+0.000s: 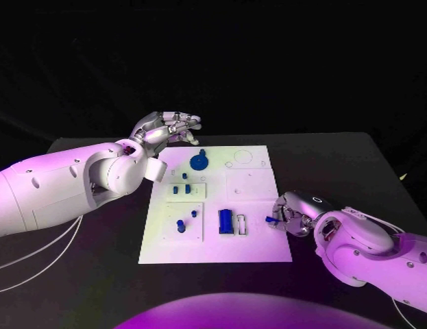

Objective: Assemble the parts on the task board

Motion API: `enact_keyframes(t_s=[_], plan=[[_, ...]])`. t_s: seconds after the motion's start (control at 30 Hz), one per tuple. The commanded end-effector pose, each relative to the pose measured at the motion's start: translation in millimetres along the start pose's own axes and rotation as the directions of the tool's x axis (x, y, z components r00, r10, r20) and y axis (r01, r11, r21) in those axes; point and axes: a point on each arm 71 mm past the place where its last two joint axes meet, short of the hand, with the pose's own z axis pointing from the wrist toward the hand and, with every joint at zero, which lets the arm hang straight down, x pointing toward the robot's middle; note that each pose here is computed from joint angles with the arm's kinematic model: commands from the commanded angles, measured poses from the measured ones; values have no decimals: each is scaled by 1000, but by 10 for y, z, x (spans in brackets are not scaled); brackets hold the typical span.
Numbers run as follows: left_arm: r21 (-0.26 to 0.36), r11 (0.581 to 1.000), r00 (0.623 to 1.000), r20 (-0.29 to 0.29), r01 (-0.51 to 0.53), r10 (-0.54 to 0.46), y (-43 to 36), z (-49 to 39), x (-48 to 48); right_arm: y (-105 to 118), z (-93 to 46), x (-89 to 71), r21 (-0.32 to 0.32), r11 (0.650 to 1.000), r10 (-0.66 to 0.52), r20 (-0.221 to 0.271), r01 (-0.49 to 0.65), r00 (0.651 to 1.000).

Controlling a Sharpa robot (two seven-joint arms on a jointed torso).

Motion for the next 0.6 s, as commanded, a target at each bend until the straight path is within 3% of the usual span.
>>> enact_keyframes(t_s=[0.03, 0.27, 0.6], plan=[[6, 1000, 1000, -16, 10, -10, -8, 2, 23, -57, -17, 119, 31, 998, -47, -59, 49, 997], [5, 1000, 1000, -16, 10, -10, -7, 3, 24, -30, -31, 94, 25, 1000, -19, -21, 20, 1000], [4, 1000, 1000, -18, 11, -11, -6, 6, 30, 161, -76, 25, -22, 992, 127, 28, -127, 991]])
